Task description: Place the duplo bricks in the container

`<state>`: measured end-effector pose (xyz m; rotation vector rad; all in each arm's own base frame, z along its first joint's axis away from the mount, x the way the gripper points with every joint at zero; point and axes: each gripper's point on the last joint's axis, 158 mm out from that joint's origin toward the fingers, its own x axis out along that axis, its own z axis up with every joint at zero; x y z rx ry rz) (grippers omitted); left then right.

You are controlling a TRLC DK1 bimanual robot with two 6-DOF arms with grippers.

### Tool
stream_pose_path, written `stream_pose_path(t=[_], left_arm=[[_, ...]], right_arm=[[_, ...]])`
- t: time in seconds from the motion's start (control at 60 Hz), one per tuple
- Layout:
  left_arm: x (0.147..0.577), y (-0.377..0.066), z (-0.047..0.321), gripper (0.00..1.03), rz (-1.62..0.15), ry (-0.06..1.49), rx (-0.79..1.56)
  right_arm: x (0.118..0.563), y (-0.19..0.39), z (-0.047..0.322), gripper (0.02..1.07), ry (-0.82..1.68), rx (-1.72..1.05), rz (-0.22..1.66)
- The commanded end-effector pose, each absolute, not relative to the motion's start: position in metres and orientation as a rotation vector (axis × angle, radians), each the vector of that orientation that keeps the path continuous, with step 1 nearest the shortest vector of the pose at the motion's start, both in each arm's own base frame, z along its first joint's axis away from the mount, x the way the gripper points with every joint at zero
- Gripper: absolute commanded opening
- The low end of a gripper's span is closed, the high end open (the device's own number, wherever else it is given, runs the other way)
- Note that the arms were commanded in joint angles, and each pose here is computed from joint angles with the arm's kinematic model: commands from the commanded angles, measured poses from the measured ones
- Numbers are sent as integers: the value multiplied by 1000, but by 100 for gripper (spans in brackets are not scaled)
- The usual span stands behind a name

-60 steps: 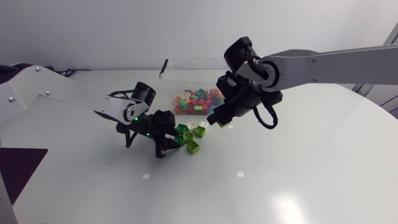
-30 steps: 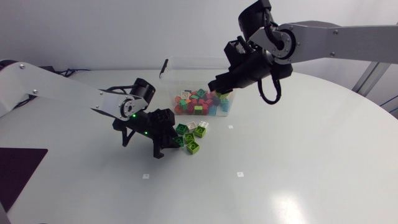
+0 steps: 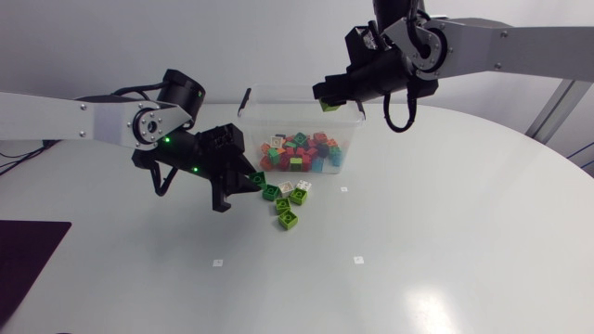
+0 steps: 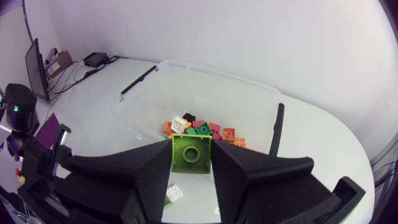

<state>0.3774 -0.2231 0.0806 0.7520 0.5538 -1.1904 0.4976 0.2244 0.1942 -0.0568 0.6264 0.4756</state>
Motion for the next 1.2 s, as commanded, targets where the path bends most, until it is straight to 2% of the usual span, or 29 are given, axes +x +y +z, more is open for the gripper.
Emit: stream_pose_path(t=[0.0,0.317,0.483,0.517,0.567,0.617,0.717,0.8,1.183], left_arm=[[389,-226,110,30,-1156,501,734],[416,-239,164,31,-1099,412,663],[445,-247,186,31,-1047,363,604],[451,-249,189,31,-1039,356,591],[462,-251,193,31,-1025,349,570],[470,-252,196,31,-1012,339,557],[484,-255,200,31,-994,325,533],[498,-256,203,31,-975,315,507],[545,-264,190,31,-933,317,442]], right_arm=[[513,225,184,31,636,-23,460],[538,234,175,31,622,-16,455],[552,235,161,33,636,-21,439],[555,234,160,37,635,-23,431],[557,234,159,50,635,-25,424],[558,233,160,58,636,-26,422],[557,232,164,69,631,-28,417],[556,231,169,83,623,-28,413],[532,213,196,88,580,-10,404]])
